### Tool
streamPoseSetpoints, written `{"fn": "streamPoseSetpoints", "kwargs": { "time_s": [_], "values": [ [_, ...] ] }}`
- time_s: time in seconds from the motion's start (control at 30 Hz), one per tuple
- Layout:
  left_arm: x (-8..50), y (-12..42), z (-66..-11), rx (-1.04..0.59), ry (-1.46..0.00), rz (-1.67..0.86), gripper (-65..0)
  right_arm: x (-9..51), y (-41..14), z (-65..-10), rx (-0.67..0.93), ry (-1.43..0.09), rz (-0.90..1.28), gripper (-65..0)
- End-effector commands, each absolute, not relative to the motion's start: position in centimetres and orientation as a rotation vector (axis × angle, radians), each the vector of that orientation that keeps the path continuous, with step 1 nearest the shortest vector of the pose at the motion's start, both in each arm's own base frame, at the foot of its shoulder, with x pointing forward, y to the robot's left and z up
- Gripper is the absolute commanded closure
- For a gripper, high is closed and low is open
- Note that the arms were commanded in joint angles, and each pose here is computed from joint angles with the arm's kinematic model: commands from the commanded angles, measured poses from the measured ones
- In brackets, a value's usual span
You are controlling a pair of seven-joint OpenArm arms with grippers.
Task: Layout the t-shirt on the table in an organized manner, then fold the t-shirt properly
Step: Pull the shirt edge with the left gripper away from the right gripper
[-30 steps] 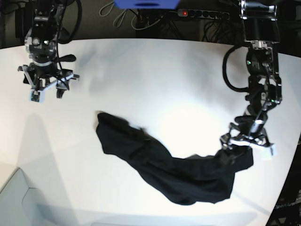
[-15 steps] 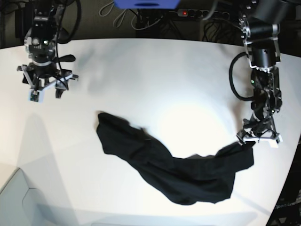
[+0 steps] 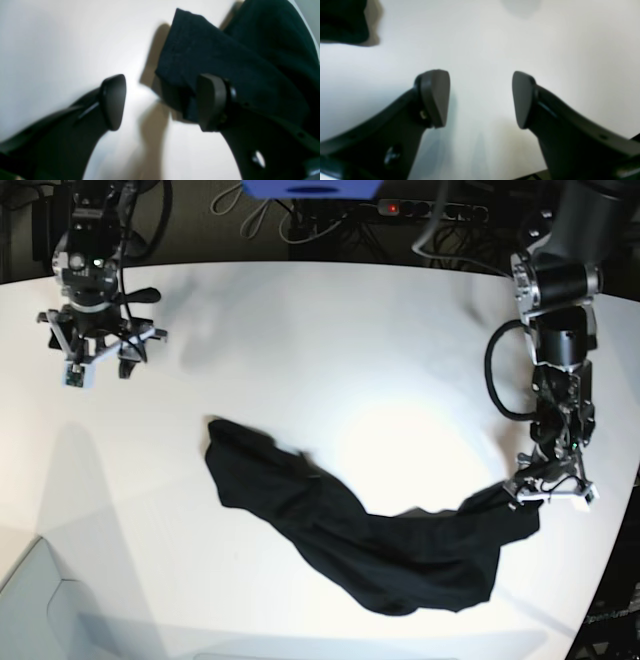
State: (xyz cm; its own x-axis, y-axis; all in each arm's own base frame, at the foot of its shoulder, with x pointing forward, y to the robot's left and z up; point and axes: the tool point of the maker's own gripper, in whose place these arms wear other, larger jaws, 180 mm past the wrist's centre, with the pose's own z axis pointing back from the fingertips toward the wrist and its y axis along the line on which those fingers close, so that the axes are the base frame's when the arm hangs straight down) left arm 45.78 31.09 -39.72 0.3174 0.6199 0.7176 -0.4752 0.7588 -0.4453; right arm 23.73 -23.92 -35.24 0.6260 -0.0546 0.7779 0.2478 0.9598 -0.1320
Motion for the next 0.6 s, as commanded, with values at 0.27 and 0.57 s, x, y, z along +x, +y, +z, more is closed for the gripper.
{"fn": "streamPoseSetpoints", "kwargs": {
  "time_s": [0.27, 0.57],
  "values": [
    [49.4, 30.2, -36.4, -0.213, -1.082, 0.737, -42.2, 24.3, -24.2, -34.1, -0.253, -0.924, -0.164, -39.6],
    [49.2, 29.9, -38.0, -0.215, -1.03, 0.759, -41.8, 24.0, -24.3, -34.3, -0.257, -0.914, -0.159, -39.6]
  ]
}}
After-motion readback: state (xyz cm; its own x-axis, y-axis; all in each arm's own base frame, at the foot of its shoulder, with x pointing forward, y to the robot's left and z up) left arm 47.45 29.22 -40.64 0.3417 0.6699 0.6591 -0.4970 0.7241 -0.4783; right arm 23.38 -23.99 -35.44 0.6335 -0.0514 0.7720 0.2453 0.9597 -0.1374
